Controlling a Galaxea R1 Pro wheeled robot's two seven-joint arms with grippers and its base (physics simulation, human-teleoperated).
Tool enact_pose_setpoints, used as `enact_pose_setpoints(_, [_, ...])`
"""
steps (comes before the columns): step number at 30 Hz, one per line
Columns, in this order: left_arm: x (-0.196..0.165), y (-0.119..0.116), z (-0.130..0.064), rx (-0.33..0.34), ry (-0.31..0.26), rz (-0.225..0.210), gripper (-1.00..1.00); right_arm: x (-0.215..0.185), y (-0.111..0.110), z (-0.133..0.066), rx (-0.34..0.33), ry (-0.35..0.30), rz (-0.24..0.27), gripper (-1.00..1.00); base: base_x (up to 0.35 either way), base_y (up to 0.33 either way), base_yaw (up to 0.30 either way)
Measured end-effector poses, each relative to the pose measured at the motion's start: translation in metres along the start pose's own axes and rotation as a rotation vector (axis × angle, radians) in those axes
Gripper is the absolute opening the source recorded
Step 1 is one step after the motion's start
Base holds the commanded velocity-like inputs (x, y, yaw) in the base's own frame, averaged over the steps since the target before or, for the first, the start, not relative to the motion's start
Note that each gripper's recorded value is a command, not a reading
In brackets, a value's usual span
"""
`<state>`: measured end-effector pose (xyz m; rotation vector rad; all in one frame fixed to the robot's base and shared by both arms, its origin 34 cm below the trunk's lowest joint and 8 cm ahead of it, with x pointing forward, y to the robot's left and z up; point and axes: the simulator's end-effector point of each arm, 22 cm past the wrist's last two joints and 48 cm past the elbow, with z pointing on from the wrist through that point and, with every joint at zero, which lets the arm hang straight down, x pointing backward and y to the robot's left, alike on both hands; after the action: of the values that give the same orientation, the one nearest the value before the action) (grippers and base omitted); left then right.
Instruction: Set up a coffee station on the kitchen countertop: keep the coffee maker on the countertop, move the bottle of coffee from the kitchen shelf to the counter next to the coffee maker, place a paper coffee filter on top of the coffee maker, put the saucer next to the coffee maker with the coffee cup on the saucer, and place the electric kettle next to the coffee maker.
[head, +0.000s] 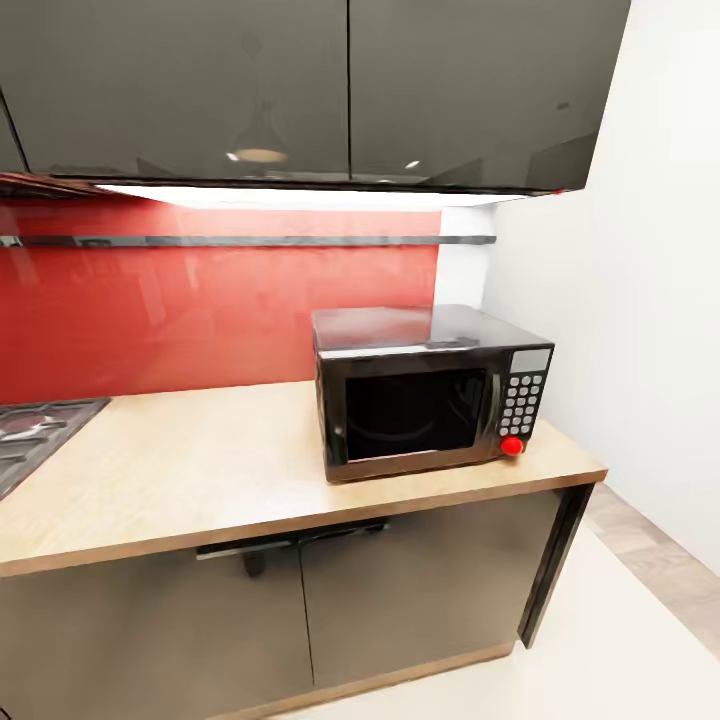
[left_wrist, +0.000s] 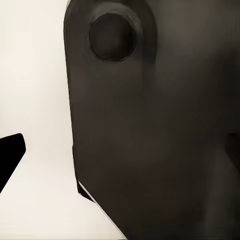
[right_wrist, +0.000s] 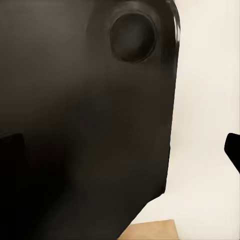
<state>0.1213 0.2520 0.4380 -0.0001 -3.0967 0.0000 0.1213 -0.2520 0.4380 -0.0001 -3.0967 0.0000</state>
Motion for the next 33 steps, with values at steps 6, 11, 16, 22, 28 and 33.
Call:
enact_pose_setpoints(6, [-0.010,-0.004,0.000,0.006,-0.027,-0.002,1.00,-0.019,0.025,-0.001,-0.031,-0.039,0.004,1.00,0.000,0.000,0.000])
enact_pose_setpoints(11, [-0.015,-0.004,0.000,0.004,-0.051,-0.005,1.00,-0.033,0.033,-0.002,-0.041,-0.068,0.005,1.00,0.000,0.000,0.000])
enact_pose_setpoints(16, [-0.017,0.001,0.000,-0.006,-0.060,-0.003,1.00,-0.034,0.034,-0.002,-0.041,-0.071,0.005,1.00,0.000,0.000,0.000])
enact_pose_setpoints(22, [-0.017,0.004,0.000,-0.013,-0.061,-0.003,1.00,-0.043,0.034,-0.003,-0.044,-0.090,-0.001,1.00,0.000,0.000,0.137])
enact_pose_setpoints(28, [-0.016,0.003,0.000,-0.011,-0.058,-0.003,1.00,-0.044,0.034,-0.003,-0.044,-0.093,-0.003,1.00,0.000,0.000,0.266])
enact_pose_setpoints(33, [-0.015,0.002,0.000,-0.009,-0.055,-0.004,1.00,-0.052,0.034,-0.003,-0.045,-0.109,-0.003,1.00,0.000,0.000,0.272])
